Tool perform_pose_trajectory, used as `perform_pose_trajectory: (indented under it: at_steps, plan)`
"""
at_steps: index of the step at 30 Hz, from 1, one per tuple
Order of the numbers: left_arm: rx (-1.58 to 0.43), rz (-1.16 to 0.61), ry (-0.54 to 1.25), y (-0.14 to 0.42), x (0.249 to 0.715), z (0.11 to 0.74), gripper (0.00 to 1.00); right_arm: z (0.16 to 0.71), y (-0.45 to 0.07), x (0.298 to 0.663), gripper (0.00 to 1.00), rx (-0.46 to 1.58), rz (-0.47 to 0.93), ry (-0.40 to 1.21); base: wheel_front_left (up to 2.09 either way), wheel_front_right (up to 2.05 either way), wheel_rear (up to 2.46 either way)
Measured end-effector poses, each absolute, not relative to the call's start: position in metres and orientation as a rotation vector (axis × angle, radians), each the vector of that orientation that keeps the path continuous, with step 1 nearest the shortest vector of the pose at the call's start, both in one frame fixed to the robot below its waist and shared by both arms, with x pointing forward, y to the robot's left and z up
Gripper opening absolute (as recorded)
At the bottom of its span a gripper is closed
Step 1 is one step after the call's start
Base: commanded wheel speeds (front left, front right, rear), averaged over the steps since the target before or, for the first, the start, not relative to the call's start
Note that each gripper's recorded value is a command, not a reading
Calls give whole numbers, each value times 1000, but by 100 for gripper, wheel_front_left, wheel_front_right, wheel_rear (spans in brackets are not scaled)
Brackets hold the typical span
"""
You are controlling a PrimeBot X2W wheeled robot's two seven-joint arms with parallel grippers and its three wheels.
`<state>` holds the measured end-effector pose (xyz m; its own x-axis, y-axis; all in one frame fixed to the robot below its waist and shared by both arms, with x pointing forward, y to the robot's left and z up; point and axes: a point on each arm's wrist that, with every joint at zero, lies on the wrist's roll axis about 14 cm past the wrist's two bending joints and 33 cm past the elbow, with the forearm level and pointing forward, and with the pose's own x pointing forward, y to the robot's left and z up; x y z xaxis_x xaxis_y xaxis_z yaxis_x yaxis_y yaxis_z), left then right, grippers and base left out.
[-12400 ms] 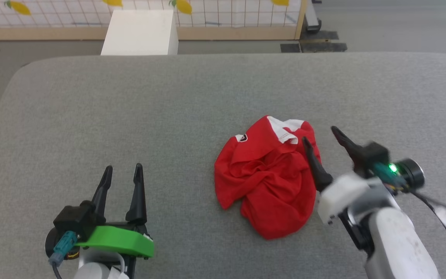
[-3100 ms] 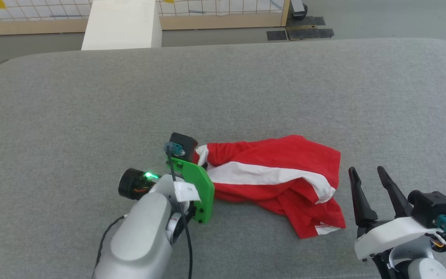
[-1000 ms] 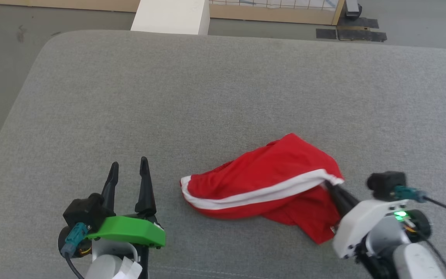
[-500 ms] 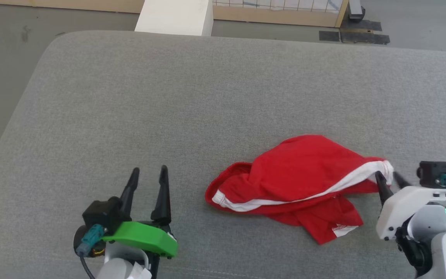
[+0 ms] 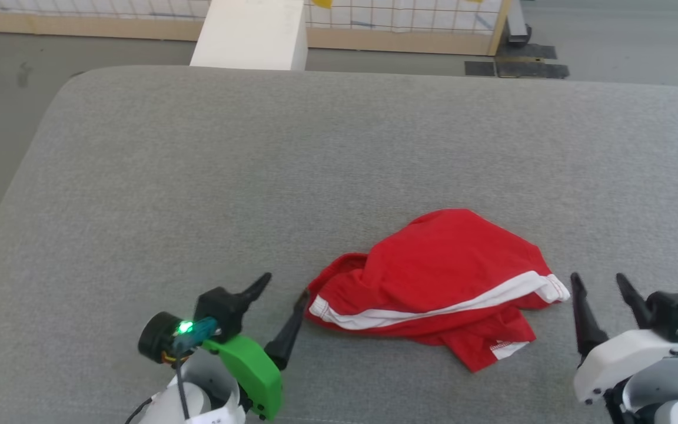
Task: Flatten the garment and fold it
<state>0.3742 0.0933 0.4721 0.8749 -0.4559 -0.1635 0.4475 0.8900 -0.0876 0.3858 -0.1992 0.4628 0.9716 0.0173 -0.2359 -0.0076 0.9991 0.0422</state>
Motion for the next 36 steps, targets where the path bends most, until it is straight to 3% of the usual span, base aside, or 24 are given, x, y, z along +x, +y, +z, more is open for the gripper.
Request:
perform_pose_trajectory:
  at_steps: [5,14,15,17,26,36]
  plan:
    - [-29,-614,321,65,368,453,100,464,-196,373,100,68,20,225,0,0,0]
    - [-9,-675,508,56,370,425,100,463,-203,363,100,92,-7,229,0,0,0]
    - [-17,-687,521,53,369,424,80,462,-204,362,100,94,-10,231,0,0,0]
    - [-14,-714,540,47,366,423,0,462,-206,361,100,101,-16,230,0,0,0]
    - [-71,-644,434,57,380,444,0,460,-207,361,100,102,-18,233,0,0,0]
    - [-190,-573,437,58,374,437,0,434,-192,391,100,65,32,402,0,0,0]
